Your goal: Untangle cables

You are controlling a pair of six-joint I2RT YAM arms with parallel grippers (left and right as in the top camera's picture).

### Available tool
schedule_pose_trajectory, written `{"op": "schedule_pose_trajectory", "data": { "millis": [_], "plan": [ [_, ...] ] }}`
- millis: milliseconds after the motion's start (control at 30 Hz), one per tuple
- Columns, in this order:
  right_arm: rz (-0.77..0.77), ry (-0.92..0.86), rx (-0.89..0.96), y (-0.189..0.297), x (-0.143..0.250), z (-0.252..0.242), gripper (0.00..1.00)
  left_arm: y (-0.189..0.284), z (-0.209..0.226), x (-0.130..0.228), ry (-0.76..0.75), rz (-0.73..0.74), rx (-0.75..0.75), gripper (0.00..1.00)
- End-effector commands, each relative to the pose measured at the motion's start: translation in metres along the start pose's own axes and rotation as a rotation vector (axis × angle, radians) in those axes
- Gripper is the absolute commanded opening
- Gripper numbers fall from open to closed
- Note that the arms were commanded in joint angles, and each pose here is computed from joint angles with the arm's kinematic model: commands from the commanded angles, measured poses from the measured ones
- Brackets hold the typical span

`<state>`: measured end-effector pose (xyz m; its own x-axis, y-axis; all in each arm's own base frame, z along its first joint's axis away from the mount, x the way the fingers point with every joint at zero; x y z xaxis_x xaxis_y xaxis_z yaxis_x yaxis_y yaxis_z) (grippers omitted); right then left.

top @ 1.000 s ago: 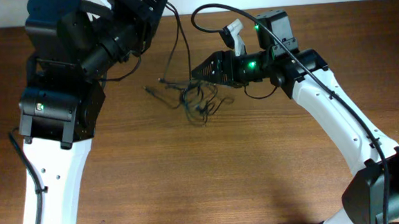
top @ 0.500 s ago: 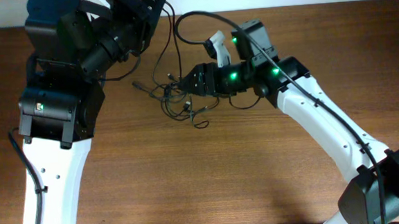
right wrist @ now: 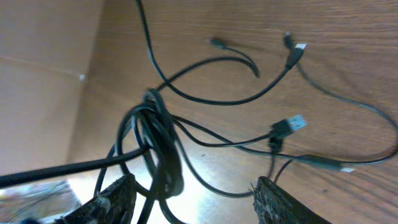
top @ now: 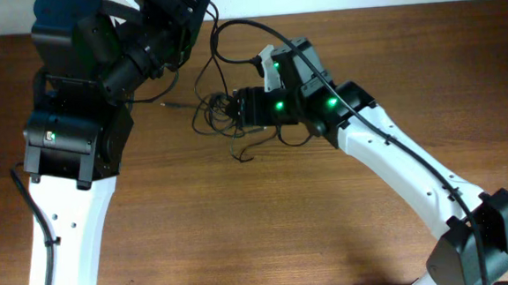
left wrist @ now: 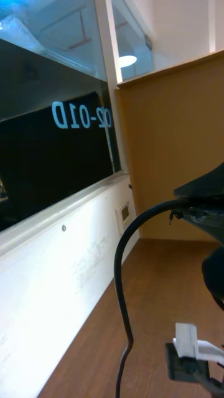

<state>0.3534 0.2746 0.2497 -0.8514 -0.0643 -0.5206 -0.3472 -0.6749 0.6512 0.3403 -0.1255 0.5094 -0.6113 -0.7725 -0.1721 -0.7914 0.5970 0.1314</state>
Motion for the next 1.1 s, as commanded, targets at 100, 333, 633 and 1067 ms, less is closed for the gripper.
{"op": "schedule_pose_trajectory", "data": {
  "millis": [100,333,633,1067],
  "plan": [
    [-0.024,-0.033,0.24,-0.026,0.004,-0.038,0.37,0.007,-0.012,0.002,-0.009,-0.006,0.034,0.0],
    [-0.034,-0.107,0.344,-0.016,-0.004,-0.081,0.04,0.007,-0.011,0.002,-0.008,-0.006,0.031,0.0],
    [0.013,-0.287,0.511,0.028,-0.001,-0.158,0.04,0.019,0.011,-0.031,0.035,-0.119,-0.066,0.0],
    [0.014,-0.492,0.636,0.084,0.007,-0.232,0.04,0.079,0.07,-0.107,0.157,-0.364,-0.296,0.0]
  ]
}}
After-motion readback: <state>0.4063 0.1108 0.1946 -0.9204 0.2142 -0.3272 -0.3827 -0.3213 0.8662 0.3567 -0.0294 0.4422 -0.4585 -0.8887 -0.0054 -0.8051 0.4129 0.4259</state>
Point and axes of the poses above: each gripper's point midway between its finger pads, its own y axis back along the fingers, its own z axis along the line the jaws close on, x = y × z, the point moved 6 cm from there along y, back along the fingers, and after that the axes turned 7 degrees about y, right-handed, at the moved point
